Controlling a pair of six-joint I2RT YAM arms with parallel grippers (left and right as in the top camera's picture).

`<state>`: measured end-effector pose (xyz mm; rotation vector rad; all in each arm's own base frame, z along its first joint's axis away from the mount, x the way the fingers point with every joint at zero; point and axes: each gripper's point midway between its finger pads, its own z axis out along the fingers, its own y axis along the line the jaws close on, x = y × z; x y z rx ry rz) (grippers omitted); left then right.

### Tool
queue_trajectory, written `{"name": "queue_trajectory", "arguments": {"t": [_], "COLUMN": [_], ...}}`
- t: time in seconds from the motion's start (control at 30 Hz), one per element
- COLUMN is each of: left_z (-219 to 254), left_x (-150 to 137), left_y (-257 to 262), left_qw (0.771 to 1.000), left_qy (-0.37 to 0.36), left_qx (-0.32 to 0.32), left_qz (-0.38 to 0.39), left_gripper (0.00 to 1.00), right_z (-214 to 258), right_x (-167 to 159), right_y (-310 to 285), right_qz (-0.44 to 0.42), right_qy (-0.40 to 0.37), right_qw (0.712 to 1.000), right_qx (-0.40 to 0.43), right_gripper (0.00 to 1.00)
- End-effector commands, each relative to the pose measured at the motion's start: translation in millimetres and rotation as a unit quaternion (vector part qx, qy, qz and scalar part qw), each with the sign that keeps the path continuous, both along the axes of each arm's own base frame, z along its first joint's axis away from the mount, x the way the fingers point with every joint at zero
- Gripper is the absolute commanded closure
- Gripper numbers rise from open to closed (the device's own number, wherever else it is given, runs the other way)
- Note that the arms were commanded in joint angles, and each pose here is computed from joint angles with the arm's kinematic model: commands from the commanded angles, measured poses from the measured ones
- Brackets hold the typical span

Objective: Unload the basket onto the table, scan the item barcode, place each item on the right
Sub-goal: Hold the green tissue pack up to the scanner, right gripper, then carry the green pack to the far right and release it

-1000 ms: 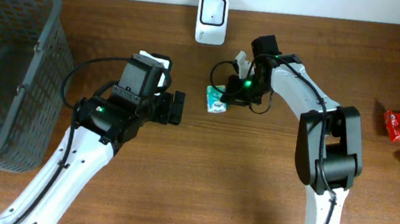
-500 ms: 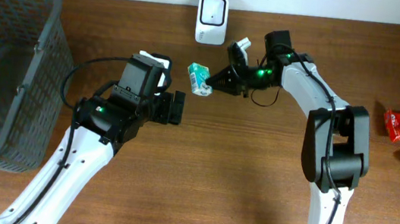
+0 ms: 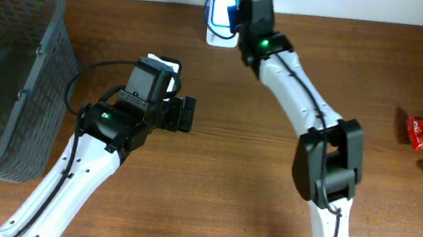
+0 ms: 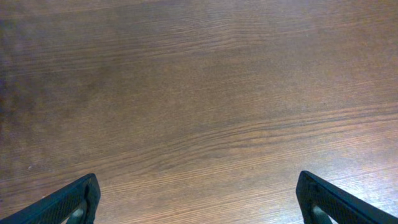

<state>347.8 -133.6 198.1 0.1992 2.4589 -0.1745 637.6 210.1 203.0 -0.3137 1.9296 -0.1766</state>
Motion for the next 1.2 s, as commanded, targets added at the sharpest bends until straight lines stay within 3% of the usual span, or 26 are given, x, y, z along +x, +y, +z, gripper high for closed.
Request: {"name": "queue_trajectory", "arguments": {"t": [0.0, 0.1, 0.2, 0.37, 0.47, 0.53, 0.6, 0.67, 0.8, 1.03, 1.1, 1.17], "left_z": [2, 2, 2, 2, 2, 2, 2, 2, 2, 2, 2, 2], "left_x": [-1, -1, -1, -1, -1, -1, -1, -1, -1, -1, -1, -1], "left_y": [-2, -2, -2, -2, -2, -2, -2, -2, -2, -2, -2, -2], "left_qw": [1.0, 1.0, 1.0, 1.0, 1.0, 1.0, 1.0, 1.0, 1.0, 1.0, 1.0, 1.0], "left_qy": [-0.001, -0.001, -0.001, -0.001, -0.001, -0.001, -0.001, -0.001, -0.001, -0.001, -0.001, -0.001], "left_qx": [-0.005, -0.005, -0.005, -0.005, -0.005, -0.005, -0.005, -0.005, -0.005, -0.005, -0.005, -0.005], "left_qz": [-0.003, -0.003, -0.003, -0.003, -0.003, -0.003, -0.003, -0.003, -0.003, -0.003, -0.003, -0.003], "left_gripper": [0.01, 0.01, 0.01, 0.01, 0.01, 0.01, 0.01, 0.01, 0.01, 0.01, 0.01, 0.01], "right_z": [-27, -52, -59, 18, 44, 25, 0, -29, -53, -62, -64, -68], "right_x": [15, 19, 19, 17, -2, -35, -67, -120, -190, -273, -286, -295], "right_y": [-16, -2, -2, -47, -144, -234, -298, -369, -449, -528, -538, -544], "right_qz": [-0.035, 0.014, 0.007, -0.097, -0.242, -0.37, -0.457, -0.555, -0.633, -0.713, -0.723, -0.73], "right_qy": [-0.014, -0.003, 0.001, -0.052, -0.034, 0.021, 0.068, 0.125, 0.195, 0.225, 0.228, 0.234], "right_qw": [0.997, 0.995, 0.996, 0.994, 0.966, 0.914, 0.869, 0.801, 0.721, 0.631, 0.616, 0.607], "right_qx": [-0.074, -0.103, -0.091, 0.01, 0.086, 0.163, 0.179, 0.186, 0.206, 0.209, 0.212, 0.211], "right_gripper": [0.96, 0.96, 0.96, 0.96, 0.96, 0.96, 0.96, 0.96, 0.96, 0.95, 0.76, 0.75]}}
